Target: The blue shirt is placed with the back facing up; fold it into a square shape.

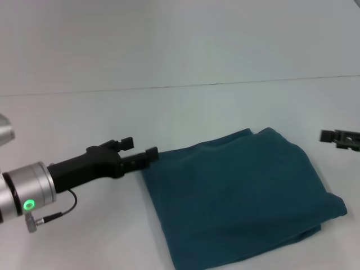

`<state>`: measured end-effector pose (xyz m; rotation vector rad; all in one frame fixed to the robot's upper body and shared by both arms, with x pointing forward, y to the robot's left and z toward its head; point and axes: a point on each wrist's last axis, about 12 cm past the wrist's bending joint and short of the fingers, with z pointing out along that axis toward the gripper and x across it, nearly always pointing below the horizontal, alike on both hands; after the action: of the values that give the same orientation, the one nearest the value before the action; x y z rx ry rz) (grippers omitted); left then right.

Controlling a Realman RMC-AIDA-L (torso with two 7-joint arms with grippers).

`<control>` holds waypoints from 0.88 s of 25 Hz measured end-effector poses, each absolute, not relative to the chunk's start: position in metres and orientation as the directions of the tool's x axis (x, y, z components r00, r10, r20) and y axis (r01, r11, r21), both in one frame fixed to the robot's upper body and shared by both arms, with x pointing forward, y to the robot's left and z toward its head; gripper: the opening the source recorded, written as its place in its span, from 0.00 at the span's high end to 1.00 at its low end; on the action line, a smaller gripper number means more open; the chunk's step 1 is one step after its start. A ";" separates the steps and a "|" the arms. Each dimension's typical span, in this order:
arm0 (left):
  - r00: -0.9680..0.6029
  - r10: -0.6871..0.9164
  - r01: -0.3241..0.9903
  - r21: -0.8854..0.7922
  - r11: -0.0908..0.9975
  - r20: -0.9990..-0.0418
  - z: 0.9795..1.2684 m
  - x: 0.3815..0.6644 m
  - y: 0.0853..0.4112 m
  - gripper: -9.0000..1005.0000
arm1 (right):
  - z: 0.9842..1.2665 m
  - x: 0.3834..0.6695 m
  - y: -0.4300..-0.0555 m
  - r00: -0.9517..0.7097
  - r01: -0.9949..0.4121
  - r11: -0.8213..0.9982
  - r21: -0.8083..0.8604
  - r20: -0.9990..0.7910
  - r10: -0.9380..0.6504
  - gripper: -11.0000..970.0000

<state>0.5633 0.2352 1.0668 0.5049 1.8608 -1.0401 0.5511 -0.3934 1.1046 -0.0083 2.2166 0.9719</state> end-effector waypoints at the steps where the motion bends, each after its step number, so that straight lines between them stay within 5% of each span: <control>1: -0.514 -0.086 0.676 -0.465 0.571 -0.853 1.067 0.566 0.236 0.07 | 1.106 0.554 -0.390 -0.749 -0.281 0.714 0.642 -0.612 0.255 0.20; 3: -0.559 -0.113 0.621 -0.505 0.599 -0.821 1.067 0.573 0.237 0.07 | 1.109 0.560 -0.385 -0.743 -0.297 0.709 0.640 -0.621 0.249 0.10; 11: -0.688 -0.132 0.465 -0.573 0.675 -0.714 1.063 0.590 0.236 0.07 | 1.120 0.571 -0.376 -0.733 -0.343 0.693 0.634 -0.642 0.224 0.03; 22: -0.787 -0.136 0.338 -0.604 0.721 -0.602 1.058 0.600 0.223 0.07 | 1.131 0.574 -0.379 -0.714 -0.376 0.689 0.620 -0.667 0.210 0.03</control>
<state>0.6004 0.2235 1.0580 0.1528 2.2857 -0.9684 0.5742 -0.3794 1.1312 -0.1266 2.1478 1.0023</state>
